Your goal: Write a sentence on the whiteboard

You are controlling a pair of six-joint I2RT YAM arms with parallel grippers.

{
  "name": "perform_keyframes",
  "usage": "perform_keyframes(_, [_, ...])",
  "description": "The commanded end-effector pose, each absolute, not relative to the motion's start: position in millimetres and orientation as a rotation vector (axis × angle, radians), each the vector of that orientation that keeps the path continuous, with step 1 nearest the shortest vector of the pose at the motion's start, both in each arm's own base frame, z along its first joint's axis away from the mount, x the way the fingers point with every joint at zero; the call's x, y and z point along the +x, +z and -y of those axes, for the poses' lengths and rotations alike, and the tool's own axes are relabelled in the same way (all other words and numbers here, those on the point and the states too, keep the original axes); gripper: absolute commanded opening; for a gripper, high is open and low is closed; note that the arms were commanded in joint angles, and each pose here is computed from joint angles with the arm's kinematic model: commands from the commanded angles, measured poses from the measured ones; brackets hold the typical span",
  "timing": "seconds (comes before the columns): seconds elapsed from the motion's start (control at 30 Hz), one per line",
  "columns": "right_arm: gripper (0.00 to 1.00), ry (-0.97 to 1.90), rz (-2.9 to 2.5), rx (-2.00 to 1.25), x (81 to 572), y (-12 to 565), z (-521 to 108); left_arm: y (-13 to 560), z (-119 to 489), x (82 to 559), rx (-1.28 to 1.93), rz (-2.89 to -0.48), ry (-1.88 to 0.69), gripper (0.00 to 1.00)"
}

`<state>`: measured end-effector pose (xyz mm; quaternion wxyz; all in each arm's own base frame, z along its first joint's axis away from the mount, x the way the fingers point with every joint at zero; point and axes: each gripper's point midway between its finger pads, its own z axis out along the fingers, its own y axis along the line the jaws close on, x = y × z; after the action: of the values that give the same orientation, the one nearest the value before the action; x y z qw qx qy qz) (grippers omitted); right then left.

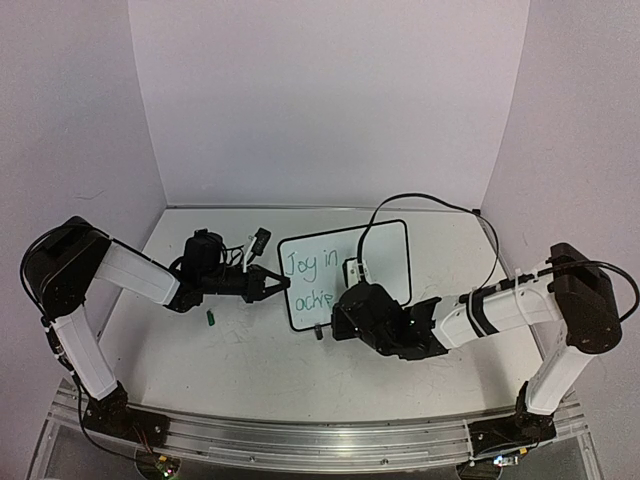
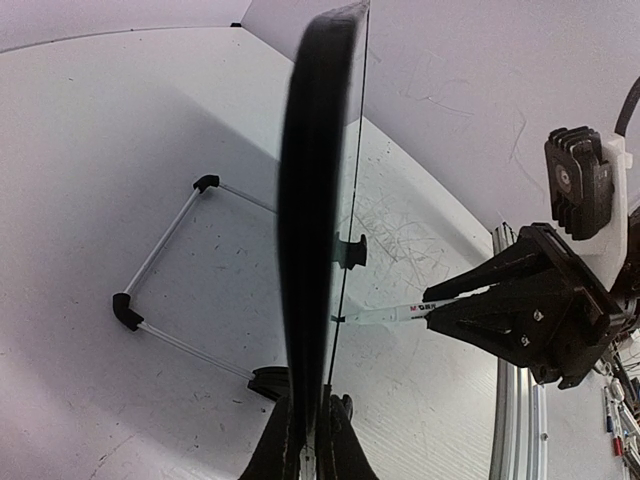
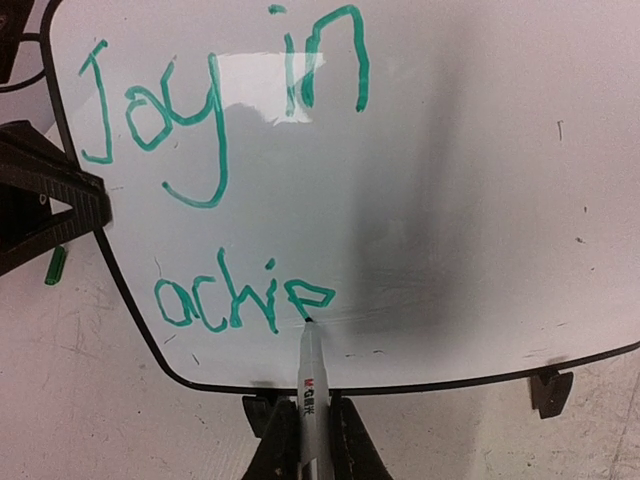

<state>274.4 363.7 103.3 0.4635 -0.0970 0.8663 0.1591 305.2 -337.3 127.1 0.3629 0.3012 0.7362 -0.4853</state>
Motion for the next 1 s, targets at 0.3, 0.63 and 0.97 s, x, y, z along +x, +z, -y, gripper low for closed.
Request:
perform_keyframes(0.3, [0.0, 0.35, -2.093, -0.201, 278, 123, -348, 142, 343, 308, 0.806, -1.848, -1.231, 0.0])
perform_keyframes(0.63, [0.0, 0.405, -2.062, -0.2, 279, 131, -351, 143, 343, 307, 0.808, -1.845, -1.231, 0.0])
perform_keyframes(0.97, [0.0, 0.398, -2.049, -0.207, 286, 134, -355, 142, 343, 307, 0.809, -1.846, -1.231, 0.0])
